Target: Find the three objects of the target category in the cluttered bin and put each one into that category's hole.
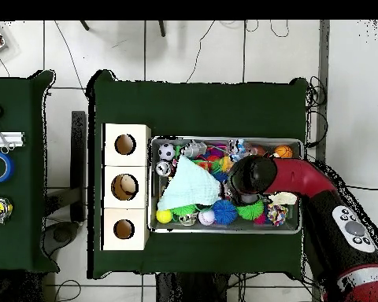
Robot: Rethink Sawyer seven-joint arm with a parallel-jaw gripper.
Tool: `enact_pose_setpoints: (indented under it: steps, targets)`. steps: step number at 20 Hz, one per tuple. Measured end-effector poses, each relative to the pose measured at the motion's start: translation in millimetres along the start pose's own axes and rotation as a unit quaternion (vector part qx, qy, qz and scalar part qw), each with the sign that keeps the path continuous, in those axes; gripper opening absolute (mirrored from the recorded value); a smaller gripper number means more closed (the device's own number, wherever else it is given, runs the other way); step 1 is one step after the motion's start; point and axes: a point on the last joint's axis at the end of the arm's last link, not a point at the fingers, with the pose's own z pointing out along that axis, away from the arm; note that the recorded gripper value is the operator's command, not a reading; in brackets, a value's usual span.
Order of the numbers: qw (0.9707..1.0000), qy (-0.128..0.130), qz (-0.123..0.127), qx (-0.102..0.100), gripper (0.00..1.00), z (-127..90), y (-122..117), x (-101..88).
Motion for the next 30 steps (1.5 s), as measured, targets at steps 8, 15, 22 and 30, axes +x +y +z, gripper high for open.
enact_pose_setpoints:
  steps: [8, 15, 22, 30]
  targets:
    - [0.9996, 0.014, 0.021, 0.014, 1.00, -27.0, -25.3, -15.4]
    - [0.9988, 0.011, 0.038, 0.030, 1.00, -54.0, -44.5, -26.9]
    - [0.9979, -0.016, 0.039, 0.049, 1.00, -96.0, -36.4, -51.8]
    - [0.9975, -0.021, 0.024, 0.063, 1.00, -133.9, -1.0, -70.3]
